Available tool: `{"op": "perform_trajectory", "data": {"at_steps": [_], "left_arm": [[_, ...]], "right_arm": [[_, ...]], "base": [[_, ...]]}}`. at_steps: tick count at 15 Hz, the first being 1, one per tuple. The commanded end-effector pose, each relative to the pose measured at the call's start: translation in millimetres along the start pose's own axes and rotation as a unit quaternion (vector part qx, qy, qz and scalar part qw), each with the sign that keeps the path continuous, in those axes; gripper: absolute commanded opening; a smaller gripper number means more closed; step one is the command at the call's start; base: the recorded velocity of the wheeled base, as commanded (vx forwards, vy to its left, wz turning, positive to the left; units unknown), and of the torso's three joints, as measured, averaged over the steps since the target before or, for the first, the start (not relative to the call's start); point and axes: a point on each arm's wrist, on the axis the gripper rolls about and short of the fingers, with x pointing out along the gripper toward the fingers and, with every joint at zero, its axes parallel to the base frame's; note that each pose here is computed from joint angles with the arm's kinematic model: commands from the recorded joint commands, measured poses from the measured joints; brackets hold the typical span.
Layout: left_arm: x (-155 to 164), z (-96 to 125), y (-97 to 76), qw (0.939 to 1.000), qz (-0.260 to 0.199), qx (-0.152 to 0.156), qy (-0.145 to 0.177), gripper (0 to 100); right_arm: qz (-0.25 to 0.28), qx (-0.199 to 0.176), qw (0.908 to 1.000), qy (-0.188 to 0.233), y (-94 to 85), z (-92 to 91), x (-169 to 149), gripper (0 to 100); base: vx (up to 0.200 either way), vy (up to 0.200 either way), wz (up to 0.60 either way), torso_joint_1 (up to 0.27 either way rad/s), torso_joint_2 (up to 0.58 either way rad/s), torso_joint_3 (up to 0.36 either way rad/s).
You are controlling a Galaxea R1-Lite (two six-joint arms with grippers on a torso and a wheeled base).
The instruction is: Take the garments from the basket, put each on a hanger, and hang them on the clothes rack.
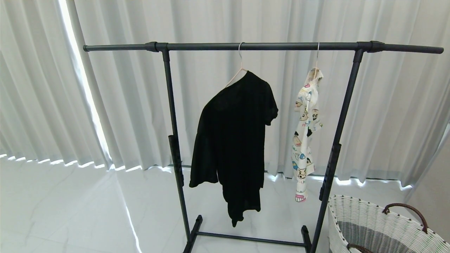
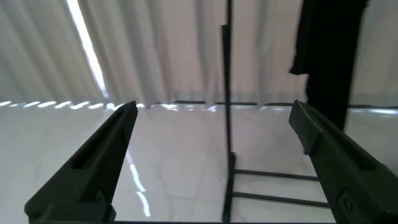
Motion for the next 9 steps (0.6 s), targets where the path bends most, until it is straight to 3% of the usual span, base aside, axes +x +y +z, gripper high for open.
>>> {"op": "perform_trajectory", "data": {"at_steps": [1, 3, 6, 9], "left_arm": [[-0.4, -0.4, -0.8, 0.9997, -0.023, -0.009, 0.001, 100], [-0.7, -0.5, -1.0, 0.9997, -0.021, -0.01, -0.001, 100], [-4.8, -2.2, -1.5, 0.9996, -0.003, -0.01, -0.026, 100], [-3.9, -5.6, -1.6, 0.9997, 0.002, -0.019, -0.018, 100]], "right_arm": [[-0.001, 0.021, 0.9998, -0.005, -0.1, -3.4, -2.0, 100], [-0.001, 0.055, 0.9985, -0.001, 0.0, -4.4, -2.0, 100], [0.008, 0.059, 0.9982, -0.001, 0.4, -4.5, -2.0, 100], [0.094, 0.071, 0.9931, 0.005, 4.4, -5.8, -2.4, 100]], "base": [[0.0, 0.0, 0.0, 0.0, 0.0, 0.0], [0.0, 0.0, 0.0, 0.0, 0.0, 0.0], [0.0, 0.0, 0.0, 0.0, 0.0, 0.0], [0.0, 0.0, 0.0, 0.0, 0.0, 0.0]]}}
